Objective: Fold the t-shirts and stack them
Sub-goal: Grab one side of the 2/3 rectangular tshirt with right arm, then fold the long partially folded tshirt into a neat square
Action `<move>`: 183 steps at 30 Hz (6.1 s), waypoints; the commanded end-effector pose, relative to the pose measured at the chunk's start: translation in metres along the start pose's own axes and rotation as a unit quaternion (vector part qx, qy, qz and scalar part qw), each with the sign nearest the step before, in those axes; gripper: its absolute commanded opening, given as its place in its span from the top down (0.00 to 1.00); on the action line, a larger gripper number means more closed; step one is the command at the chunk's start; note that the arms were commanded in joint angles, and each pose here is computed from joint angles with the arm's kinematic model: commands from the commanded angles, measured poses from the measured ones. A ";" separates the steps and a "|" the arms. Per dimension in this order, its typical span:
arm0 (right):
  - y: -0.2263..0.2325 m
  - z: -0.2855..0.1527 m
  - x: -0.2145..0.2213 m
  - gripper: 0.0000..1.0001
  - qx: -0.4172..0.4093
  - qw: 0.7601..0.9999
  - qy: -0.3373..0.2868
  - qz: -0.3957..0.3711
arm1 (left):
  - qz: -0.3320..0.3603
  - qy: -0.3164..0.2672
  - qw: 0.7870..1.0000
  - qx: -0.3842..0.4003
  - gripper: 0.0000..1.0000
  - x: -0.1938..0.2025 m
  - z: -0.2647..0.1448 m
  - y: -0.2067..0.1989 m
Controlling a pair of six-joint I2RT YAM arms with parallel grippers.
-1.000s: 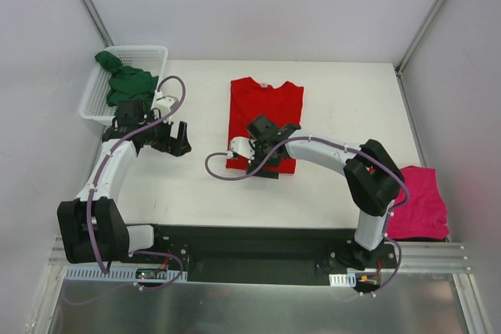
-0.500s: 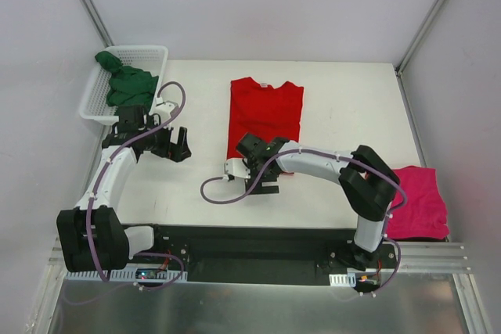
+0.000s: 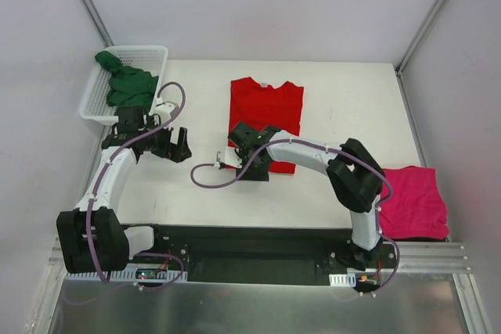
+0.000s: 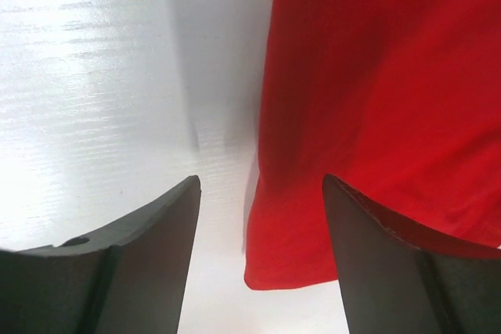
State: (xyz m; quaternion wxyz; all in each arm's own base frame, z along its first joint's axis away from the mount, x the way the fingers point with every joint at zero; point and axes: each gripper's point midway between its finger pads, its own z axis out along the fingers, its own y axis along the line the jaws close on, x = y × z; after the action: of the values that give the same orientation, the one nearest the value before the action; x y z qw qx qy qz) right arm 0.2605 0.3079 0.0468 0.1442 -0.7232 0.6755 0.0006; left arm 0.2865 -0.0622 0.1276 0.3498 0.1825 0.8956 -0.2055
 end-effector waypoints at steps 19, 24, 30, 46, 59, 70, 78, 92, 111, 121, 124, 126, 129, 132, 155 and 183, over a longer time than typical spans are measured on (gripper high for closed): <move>-0.013 0.017 0.000 0.34 0.014 1.000 0.012 0.016 | 0.000 -0.013 1.000 0.028 0.01 -0.009 -0.006 -0.013; -0.025 0.020 0.002 0.34 0.038 0.999 0.022 0.017 | -0.001 -0.013 0.999 0.031 0.01 -0.007 -0.006 -0.014; -0.034 0.009 0.007 0.34 0.050 0.998 0.029 0.027 | -0.005 -0.014 0.999 0.041 0.00 -0.007 -0.005 -0.018; -0.032 0.016 0.010 0.34 0.043 0.998 0.028 0.047 | -0.002 -0.011 0.998 0.054 0.01 -0.005 -0.003 -0.021; -0.021 0.014 -0.005 0.35 0.024 0.999 0.005 0.027 | -0.002 -0.010 0.998 0.060 0.01 -0.005 -0.001 -0.021; -0.033 0.026 -0.002 0.36 0.049 0.998 0.023 0.021 | -0.004 -0.009 0.998 0.064 0.01 -0.004 -0.001 -0.022; -0.025 0.031 0.003 0.61 0.033 0.999 0.032 0.020 | -0.003 -0.011 0.998 0.062 0.01 -0.006 -0.001 -0.022; 0.018 0.010 0.013 0.99 -0.031 0.999 0.038 0.020 | 0.000 -0.009 0.999 0.053 0.01 -0.010 0.001 -0.016; 0.112 -0.061 -0.005 0.99 -0.101 0.995 -0.014 0.001 | 0.004 -0.018 0.999 0.046 0.01 -0.041 0.010 -0.001; 0.115 -0.101 -0.003 0.99 -0.114 0.992 -0.034 -0.034 | 0.014 -0.017 0.999 0.047 0.01 -0.041 0.010 -0.005; 0.122 -0.109 -0.004 0.99 -0.127 0.990 -0.047 -0.036 | 0.018 -0.020 0.999 0.045 0.01 -0.043 0.009 -0.005; 0.129 -0.113 -0.006 0.99 -0.140 0.988 -0.054 -0.036 | 0.020 -0.021 0.999 0.044 0.01 -0.044 0.009 -0.005; 0.139 -0.118 -0.009 0.99 -0.160 0.984 -0.065 -0.039 | 0.020 -0.020 0.999 0.043 0.01 -0.044 0.010 -0.004; 0.150 -0.123 -0.011 0.99 -0.177 0.981 -0.074 -0.042 | 0.024 -0.021 0.999 0.042 0.01 -0.046 0.009 -0.003; 0.104 -0.151 -0.035 0.99 -0.036 0.990 -0.118 -0.065 | 0.042 -0.022 0.998 0.044 0.01 -0.051 0.011 -0.007; 0.001 -0.148 -0.043 0.99 0.161 0.979 -0.101 -0.072 | 0.045 -0.015 0.997 0.053 0.01 -0.042 0.012 -0.015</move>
State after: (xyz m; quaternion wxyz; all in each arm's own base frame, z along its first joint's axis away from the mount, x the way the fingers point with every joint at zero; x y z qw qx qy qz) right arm 0.2031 0.3152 0.1918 0.2986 -0.7459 0.5951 -0.0172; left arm 0.3174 -0.0845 0.1468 0.3509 0.2216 0.8785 -0.2368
